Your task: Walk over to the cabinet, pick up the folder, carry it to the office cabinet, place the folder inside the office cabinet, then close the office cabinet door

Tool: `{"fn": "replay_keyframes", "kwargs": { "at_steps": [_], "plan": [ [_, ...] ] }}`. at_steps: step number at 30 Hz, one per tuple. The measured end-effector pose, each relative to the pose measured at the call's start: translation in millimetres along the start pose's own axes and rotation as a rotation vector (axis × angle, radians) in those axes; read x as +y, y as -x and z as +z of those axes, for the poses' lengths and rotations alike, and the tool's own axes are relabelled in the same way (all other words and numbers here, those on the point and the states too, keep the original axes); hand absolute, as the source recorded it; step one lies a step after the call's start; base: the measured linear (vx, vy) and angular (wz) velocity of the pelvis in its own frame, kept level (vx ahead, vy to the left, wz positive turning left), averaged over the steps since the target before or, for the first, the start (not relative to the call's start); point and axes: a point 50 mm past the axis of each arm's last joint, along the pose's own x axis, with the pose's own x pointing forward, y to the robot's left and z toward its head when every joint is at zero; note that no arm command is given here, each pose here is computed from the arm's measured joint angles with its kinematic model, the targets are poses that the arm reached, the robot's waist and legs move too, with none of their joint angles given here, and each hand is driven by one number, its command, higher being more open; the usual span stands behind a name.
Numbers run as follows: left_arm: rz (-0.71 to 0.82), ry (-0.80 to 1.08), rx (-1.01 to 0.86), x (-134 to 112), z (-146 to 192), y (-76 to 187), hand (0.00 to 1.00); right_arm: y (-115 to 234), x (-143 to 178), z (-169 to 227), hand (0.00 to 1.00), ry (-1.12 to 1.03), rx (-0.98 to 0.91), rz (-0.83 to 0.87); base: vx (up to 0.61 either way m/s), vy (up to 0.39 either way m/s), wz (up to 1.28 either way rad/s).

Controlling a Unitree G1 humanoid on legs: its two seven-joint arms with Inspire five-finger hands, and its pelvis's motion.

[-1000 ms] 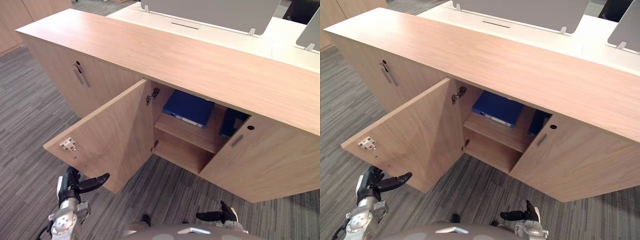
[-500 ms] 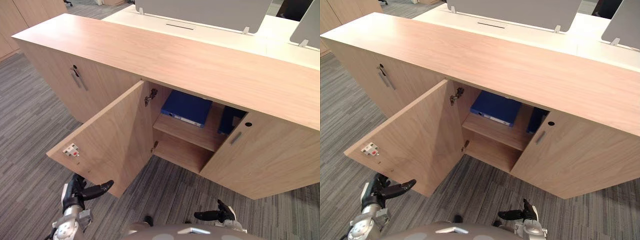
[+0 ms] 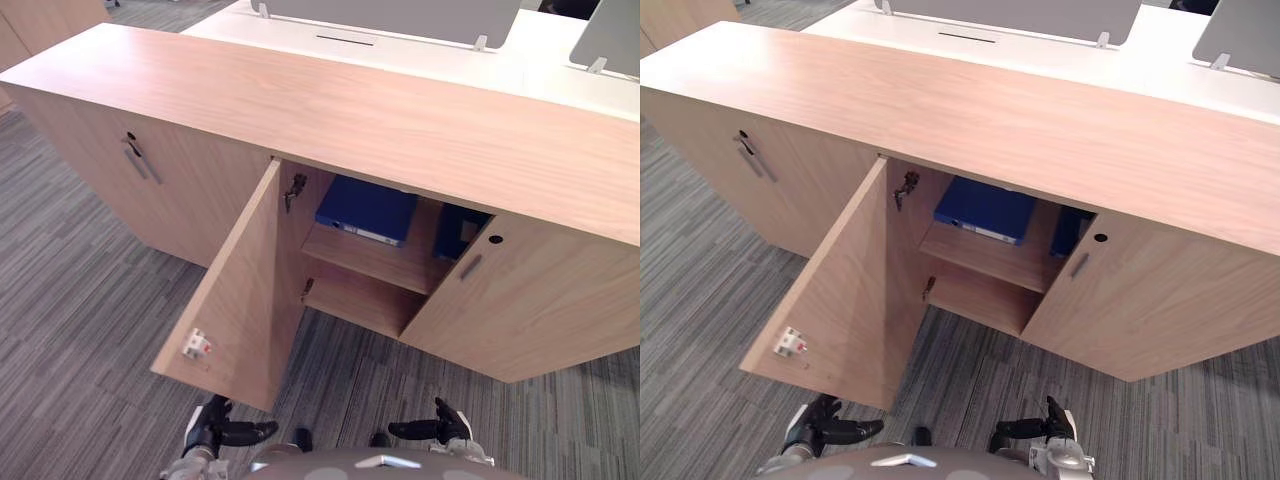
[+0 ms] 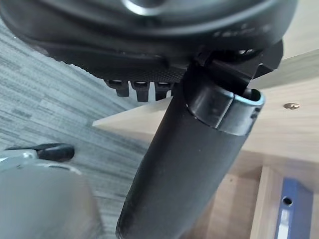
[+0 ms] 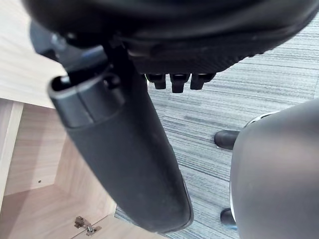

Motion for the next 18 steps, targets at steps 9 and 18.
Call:
{"fn": "replay_keyframes", "kwargs": {
  "at_steps": [9, 18],
  "plan": [
    [-0.265, -0.163, -0.049, -57.7, 27.7, -23.6, 1.00, -0.5, 0.6, 3.8, 1.00, -0.002, -0.014, -0.002, -0.04, 0.003, -0.24],
    [-0.319, -0.201, -0.213, -89.6, 86.0, -42.0, 1.00, -1.2, 1.0, 6.4, 1.00, 0.000, -0.020, -0.006, -0.01, -0.020, -0.19]
  ]
}}
